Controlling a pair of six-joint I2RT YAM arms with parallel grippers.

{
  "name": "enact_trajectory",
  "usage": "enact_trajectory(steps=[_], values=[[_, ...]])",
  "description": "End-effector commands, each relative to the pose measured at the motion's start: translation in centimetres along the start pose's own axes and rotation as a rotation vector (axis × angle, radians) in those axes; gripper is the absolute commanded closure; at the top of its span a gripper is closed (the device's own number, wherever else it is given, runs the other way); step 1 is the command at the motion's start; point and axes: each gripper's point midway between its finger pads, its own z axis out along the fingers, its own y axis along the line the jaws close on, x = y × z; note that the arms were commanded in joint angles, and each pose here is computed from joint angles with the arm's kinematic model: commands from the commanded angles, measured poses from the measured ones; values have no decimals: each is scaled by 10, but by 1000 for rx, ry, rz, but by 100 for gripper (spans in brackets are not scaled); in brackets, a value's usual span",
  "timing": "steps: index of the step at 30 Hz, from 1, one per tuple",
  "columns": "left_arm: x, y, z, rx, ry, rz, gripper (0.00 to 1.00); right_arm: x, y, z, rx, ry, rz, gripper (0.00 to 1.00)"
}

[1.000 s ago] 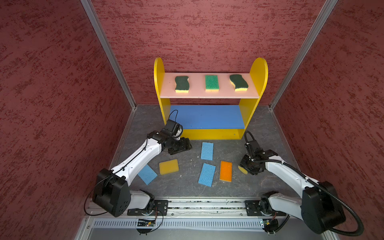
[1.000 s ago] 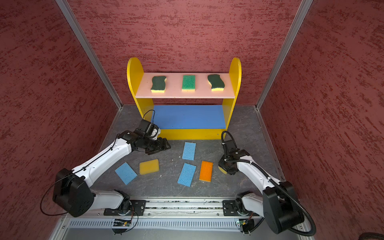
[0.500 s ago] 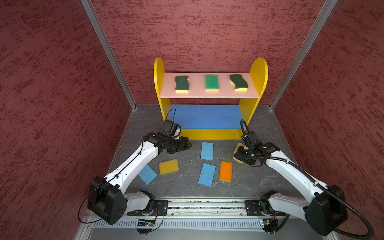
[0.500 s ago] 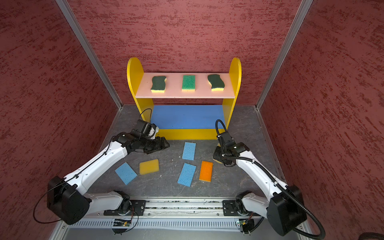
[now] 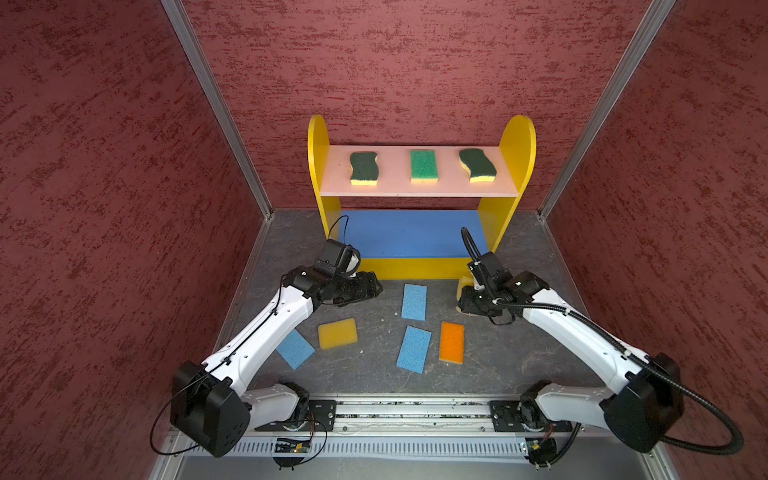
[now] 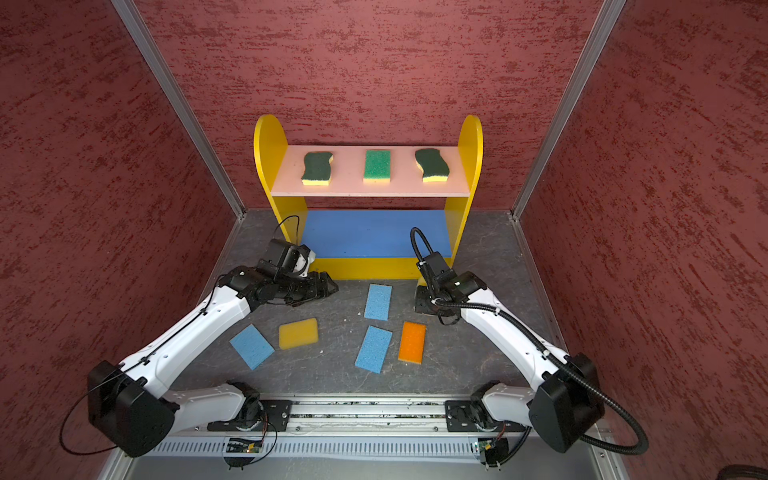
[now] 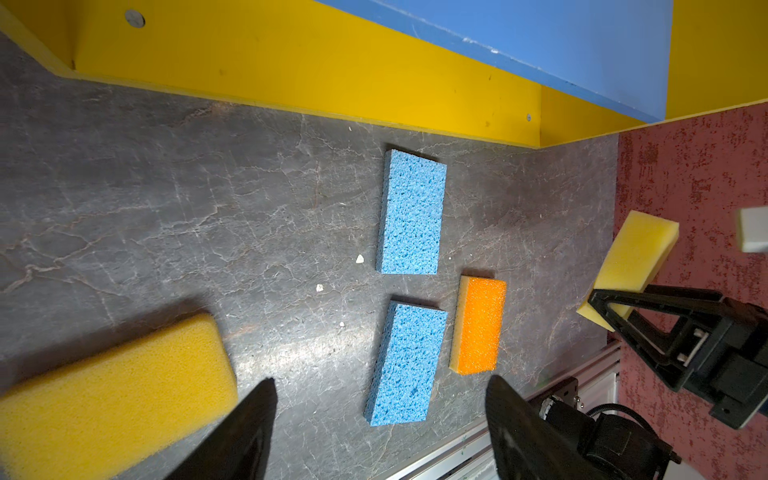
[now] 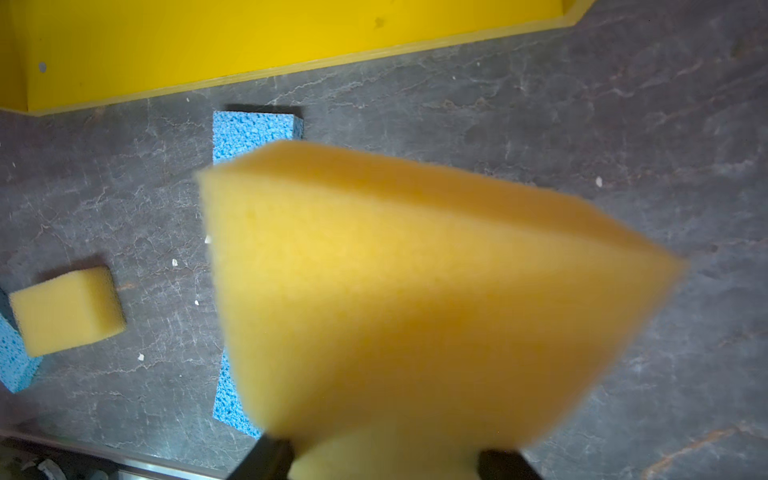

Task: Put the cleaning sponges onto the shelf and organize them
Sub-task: 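Carry the yellow sponge with the right gripper toward the blue lower shelf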

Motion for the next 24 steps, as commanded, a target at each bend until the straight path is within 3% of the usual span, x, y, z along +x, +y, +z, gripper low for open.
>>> enact_trajectory(steps=[1, 10, 24], values=[[-5, -2, -4, 3, -37, 7, 20, -21, 10, -12, 7, -76, -101, 51], [-8, -2, -13, 2, -75, 9, 21, -43, 26, -17, -5, -132, -228, 50], [-16, -6, -16, 24, -130, 10, 20, -70, 19, -6, 107, -203, -297, 48]])
